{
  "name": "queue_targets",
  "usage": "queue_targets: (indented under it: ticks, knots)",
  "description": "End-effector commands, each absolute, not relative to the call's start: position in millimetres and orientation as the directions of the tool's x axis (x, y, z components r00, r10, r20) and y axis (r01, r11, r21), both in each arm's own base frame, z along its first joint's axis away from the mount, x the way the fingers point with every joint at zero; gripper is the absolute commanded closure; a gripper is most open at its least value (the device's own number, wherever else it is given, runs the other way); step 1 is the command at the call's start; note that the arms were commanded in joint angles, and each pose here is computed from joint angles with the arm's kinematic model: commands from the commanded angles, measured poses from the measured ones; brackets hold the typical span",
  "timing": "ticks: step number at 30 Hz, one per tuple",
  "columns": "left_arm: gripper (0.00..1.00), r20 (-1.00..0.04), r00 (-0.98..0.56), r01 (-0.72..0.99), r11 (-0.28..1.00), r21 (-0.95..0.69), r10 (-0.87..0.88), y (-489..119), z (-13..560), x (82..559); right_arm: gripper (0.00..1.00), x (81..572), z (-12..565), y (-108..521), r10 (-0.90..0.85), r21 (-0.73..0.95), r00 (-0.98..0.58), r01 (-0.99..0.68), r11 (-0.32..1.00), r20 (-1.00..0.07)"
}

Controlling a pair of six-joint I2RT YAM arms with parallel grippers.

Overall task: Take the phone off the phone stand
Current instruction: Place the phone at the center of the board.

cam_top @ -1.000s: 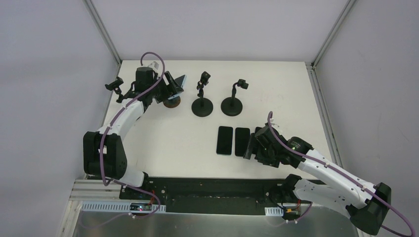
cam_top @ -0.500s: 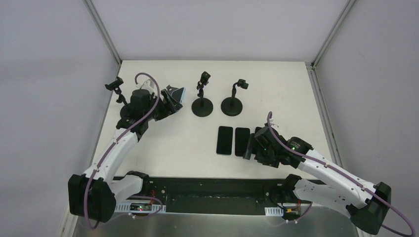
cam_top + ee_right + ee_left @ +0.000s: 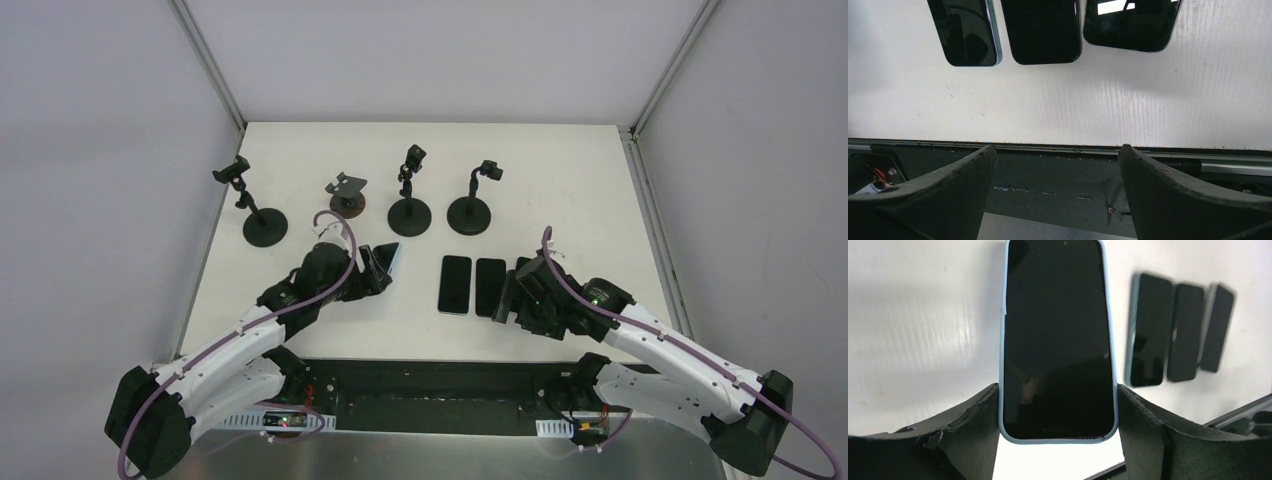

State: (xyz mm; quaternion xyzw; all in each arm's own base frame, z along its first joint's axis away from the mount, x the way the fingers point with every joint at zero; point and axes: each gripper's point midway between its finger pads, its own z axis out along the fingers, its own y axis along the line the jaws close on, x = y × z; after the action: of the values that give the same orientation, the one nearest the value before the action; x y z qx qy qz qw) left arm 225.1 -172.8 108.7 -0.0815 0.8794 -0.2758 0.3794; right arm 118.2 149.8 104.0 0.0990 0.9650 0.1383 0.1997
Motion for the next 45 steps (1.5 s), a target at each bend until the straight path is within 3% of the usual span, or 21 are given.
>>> queue_targets:
  ticks: [1, 25, 41, 45]
  knots:
    - [1.00, -0.661, -0.641, 0.049, 0.839, -0.542, -0.390, -184, 111, 228, 0.06, 118, 101, 149, 0.258, 0.298, -0.898, 0.152, 0.942, -0.358]
    - [1.00, -0.698, -0.675, 0.110, 0.903, -0.415, -0.238, -268, 107, 229, 0.06, 115, 92, 145, 0.263, 0.287, -0.899, 0.164, 0.944, -0.349]
    - [1.00, -0.673, -0.728, 0.100, 0.951, -0.292, -0.130, -286, 60, 224, 0.06, 113, 91, 141, 0.254, 0.270, -0.902, 0.163, 0.949, -0.350]
    - [0.84, -0.648, -0.755, 0.104, 0.958, -0.269, -0.100, -288, 46, 220, 0.06, 113, 90, 141, 0.254, 0.271, -0.902, 0.162, 0.949, -0.349]
